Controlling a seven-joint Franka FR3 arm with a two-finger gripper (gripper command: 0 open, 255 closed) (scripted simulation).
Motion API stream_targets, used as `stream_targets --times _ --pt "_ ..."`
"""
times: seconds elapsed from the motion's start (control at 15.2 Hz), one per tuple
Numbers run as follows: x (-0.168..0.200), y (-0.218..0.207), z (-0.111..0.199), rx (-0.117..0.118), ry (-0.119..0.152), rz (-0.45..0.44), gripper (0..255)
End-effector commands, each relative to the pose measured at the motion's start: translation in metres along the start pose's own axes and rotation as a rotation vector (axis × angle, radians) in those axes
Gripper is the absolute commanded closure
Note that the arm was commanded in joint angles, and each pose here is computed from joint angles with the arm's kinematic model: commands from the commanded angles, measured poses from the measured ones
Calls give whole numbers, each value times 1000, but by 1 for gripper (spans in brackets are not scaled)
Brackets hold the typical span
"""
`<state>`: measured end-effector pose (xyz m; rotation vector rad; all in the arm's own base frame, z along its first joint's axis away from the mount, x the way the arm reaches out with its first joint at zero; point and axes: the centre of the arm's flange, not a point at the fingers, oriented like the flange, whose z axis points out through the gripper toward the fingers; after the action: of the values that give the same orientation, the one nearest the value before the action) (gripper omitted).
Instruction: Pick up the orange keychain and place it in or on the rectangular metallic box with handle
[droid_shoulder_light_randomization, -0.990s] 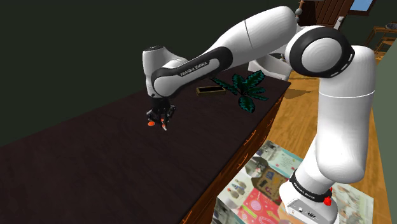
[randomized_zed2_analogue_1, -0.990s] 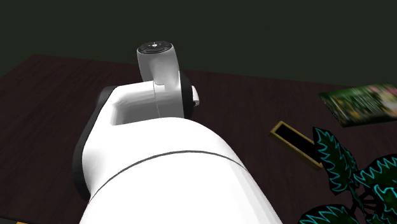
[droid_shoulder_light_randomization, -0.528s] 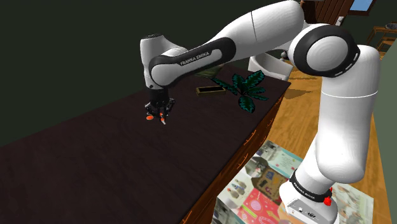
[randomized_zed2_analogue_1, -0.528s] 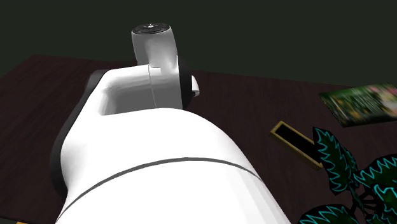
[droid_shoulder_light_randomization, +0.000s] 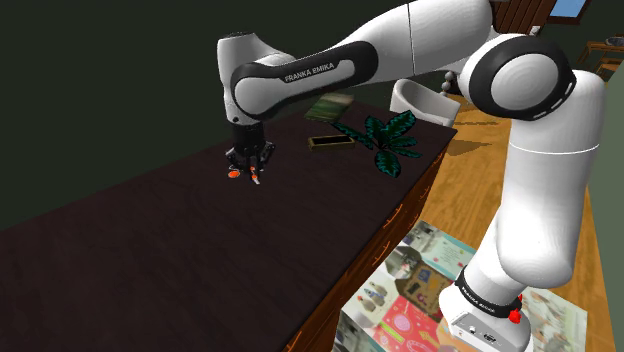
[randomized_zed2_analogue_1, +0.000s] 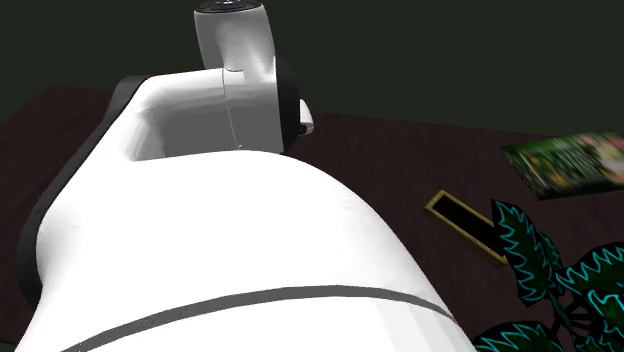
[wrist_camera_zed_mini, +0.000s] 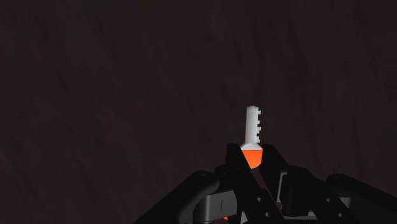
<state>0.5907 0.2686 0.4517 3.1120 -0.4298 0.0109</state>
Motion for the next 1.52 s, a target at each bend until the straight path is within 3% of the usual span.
stream_targets --times 0.0,1.45 --pt "5 12 -5 0 0 0 255" --pt "103 285 -9 0 0 0 255"
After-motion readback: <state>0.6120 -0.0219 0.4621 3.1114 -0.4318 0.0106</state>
